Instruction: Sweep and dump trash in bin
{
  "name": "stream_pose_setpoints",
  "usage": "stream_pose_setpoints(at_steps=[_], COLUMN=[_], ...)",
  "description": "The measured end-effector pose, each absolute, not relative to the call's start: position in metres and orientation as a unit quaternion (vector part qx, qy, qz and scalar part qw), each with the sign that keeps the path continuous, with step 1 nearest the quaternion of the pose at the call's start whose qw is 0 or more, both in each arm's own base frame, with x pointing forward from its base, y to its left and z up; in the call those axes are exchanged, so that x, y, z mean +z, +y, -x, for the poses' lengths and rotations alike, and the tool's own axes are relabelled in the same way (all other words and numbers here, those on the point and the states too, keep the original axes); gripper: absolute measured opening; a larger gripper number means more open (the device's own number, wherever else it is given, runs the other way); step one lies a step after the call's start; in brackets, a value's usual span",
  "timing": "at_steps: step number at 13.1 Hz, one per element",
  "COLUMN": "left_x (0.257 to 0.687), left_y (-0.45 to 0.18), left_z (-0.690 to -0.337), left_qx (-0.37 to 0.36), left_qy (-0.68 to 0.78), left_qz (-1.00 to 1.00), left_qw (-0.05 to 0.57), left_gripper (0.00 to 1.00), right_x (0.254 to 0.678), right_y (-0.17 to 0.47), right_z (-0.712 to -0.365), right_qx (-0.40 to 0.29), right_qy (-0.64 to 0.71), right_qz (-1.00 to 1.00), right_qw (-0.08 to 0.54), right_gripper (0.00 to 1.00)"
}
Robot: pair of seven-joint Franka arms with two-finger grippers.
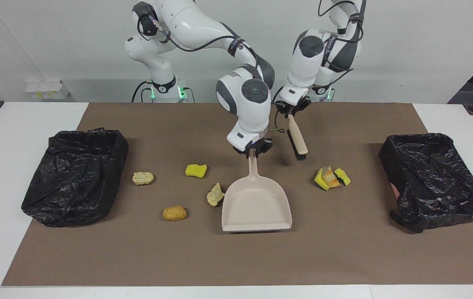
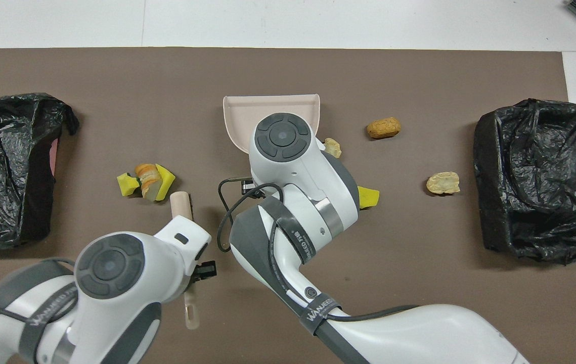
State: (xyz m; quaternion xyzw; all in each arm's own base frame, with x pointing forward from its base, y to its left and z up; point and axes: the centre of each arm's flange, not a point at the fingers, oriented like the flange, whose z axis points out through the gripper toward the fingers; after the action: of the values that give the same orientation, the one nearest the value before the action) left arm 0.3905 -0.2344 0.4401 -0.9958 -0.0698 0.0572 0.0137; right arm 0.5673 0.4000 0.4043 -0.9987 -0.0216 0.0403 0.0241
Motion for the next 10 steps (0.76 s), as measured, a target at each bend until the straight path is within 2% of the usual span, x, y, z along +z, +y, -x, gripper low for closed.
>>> stream_pose_setpoints(at_steps=[4, 7, 10], left_x=[0.450, 0.451, 0.426], left_y=[-0.156, -0.098, -0.065], left_z=[-0.449, -0.496, -0.530], left_qx=[0.042, 0.034, 0.039], left_qy=[-0.132, -0.142, -0.129], left_qz=[0.990, 0.989, 0.990], left_qw=[0.020, 0.031, 0.045], left_gripper=[0.25, 0.25, 0.25], right_x=[0.439, 0.449, 0.448], right_y=[0.359, 0.323, 0.300], right_z=[-0.575, -0.581, -0.585], right_qx=[0.052, 0.078, 0.098], right_qy=[-0.117, -0.213, -0.311], right_qz=[0.991, 0.974, 0.945], right_qw=[0.021, 0.019, 0.020], right_gripper=[0.32, 0.32, 0.32])
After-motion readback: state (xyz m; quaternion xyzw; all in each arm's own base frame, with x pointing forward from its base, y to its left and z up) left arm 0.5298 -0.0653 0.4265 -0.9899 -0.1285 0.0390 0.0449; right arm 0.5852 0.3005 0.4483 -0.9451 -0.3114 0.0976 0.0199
